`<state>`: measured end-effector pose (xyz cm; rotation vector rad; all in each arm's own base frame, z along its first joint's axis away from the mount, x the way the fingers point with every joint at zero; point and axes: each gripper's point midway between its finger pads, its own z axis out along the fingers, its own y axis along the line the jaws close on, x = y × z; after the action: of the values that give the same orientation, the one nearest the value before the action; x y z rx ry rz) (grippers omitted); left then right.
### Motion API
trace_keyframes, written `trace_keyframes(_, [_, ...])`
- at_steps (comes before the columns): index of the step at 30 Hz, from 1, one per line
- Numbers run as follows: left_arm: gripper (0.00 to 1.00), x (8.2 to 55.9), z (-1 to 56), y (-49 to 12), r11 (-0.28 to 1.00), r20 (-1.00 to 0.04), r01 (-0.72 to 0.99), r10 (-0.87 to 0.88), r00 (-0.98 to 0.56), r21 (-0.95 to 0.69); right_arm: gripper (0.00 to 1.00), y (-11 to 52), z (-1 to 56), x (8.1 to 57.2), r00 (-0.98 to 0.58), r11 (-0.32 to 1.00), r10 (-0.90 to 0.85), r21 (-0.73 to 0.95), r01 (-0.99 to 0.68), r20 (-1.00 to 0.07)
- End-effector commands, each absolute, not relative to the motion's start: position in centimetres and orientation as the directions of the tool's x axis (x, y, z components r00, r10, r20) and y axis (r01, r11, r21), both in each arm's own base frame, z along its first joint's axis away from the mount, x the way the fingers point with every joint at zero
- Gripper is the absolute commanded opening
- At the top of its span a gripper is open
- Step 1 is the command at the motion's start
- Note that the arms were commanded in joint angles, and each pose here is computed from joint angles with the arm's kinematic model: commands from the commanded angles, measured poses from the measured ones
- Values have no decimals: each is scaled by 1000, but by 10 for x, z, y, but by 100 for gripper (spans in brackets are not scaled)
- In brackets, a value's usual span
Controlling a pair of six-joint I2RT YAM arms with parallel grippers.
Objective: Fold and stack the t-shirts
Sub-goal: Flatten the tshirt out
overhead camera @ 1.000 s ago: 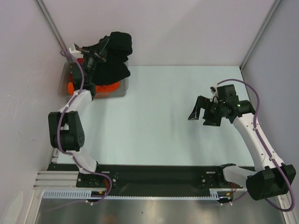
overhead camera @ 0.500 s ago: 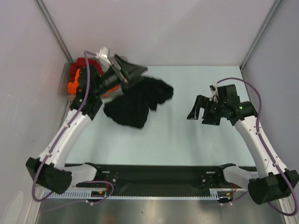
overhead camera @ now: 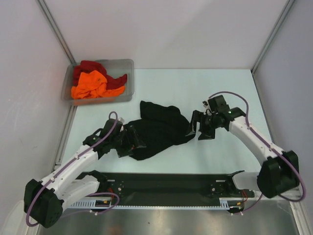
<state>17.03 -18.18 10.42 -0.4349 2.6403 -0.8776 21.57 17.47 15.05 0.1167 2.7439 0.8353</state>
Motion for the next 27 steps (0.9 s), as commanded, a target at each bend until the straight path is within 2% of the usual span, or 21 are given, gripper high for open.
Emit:
trace_keyframes(1, [89, 165, 80, -154, 823, -203, -292, -432, -879, -488, 80, 188, 138, 249, -951, 831, 160, 556, -16, -266])
trace_keyframes(2, [89, 161, 74, -150, 830, -185, -315, -437, -881, -461, 81, 190, 126, 256, -955, 841, 152, 541, -10, -255])
trace_keyframes(4, [88, 152, 55, -146, 832, -126, -359, -447, -886, -423, 85, 183, 115, 273, -946, 877, 131, 479, -29, -297])
trace_keyframes(7, [86, 143, 39, -147, 812, -60, -397, -464, -884, -427, 88, 174, 89, 286, -959, 927, 63, 373, -47, -277])
trace_keyframes(11, [83, 147, 20, -147, 762, -15, -439, -506, -862, -476, 85, 173, 69, 303, -962, 963, -11, 257, -84, -273])
trace_keyframes(13, [80, 143, 13, -154, 717, 44, -433, -492, -870, -546, 79, 180, 61, 312, -956, 971, -56, 209, -119, -288])
trace_keyframes(15, [78, 155, 13, -158, 689, -1, -391, -494, -869, -610, 69, 185, 57, 321, -948, 973, -83, 180, -144, -307])
trace_keyframes(16, [78, 159, 16, -159, 683, -15, -381, -498, -867, -624, 68, 192, 56, 321, -943, 972, -110, 165, -168, -314])
trace_keyframes(18, [79, 174, 25, -163, 667, -69, -340, -506, -860, -663, 71, 200, 56, 329, -932, 971, -141, 137, -196, -334])
trace_keyframes(21, [78, 179, 23, -162, 689, -75, -337, -494, -866, -642, 76, 212, 42, 330, -936, 970, -178, 105, -218, -303])
trace_keyframes(23, [65, 177, 18, -161, 704, -61, -340, -477, -877, -624, 75, 220, 36, 337, -930, 969, -200, 78, -235, -309])
trace_keyframes(24, [58, 180, 20, -162, 714, -68, -329, -466, -882, -618, 67, 219, 34, 341, -927, 972, -202, 51, -229, -316])
trace_keyframes(25, [40, 180, 17, -159, 725, -61, -335, -460, -886, -601, 59, 220, 37, 347, -924, 973, -204, 38, -228, -324])
trace_keyframes(26, [34, 177, 17, -155, 753, -67, -325, -438, -897, -573, 43, 219, 35, 349, -924, 974, -206, 22, -225, -322])
trace_keyframes(27, [28, 187, 25, -152, 768, -113, -304, -436, -893, -563, 33, 217, 39, 355, -918, 976, -207, -3, -219, -340])
